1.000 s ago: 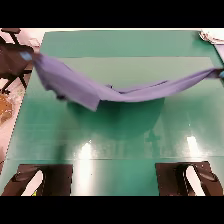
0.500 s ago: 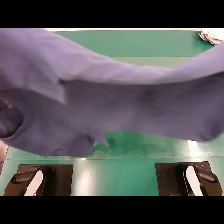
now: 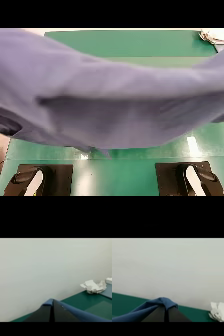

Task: Fold the shirts.

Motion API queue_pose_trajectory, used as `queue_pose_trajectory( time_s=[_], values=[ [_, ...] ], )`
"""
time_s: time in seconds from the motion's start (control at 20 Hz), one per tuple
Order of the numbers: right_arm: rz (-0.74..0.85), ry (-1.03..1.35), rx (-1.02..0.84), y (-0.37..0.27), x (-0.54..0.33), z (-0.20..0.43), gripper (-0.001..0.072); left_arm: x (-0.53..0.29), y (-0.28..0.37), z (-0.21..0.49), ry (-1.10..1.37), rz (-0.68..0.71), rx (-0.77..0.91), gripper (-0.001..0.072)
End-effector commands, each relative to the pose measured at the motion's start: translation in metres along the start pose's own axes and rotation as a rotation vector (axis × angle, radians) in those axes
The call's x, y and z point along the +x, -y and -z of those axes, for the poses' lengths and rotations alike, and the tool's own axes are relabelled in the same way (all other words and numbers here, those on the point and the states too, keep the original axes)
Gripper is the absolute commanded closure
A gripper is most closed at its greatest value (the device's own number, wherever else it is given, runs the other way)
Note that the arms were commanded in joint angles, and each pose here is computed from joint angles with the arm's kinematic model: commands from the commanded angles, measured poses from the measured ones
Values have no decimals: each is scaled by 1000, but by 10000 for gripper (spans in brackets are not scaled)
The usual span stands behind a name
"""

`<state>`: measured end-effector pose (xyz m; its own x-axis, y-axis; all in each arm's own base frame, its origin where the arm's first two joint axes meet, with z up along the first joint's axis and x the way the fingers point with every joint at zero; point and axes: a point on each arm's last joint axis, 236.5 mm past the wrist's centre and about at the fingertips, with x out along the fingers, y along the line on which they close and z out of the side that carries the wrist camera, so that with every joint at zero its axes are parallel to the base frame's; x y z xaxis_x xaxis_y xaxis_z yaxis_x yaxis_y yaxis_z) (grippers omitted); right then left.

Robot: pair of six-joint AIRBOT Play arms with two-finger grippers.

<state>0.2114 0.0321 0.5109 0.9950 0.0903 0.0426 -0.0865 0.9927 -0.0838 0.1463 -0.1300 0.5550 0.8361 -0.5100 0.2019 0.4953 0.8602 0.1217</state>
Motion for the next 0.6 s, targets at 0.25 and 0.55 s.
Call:
queue_pose_trajectory(
  time_s=[0.25,0.55],
  values=[
    [-26,-370,241,25,73,188,691,68,-71,192,-372,-28,-313,683],
    [23,-455,350,46,142,302,691,117,-115,322,-413,-33,-478,683]
  ],
)
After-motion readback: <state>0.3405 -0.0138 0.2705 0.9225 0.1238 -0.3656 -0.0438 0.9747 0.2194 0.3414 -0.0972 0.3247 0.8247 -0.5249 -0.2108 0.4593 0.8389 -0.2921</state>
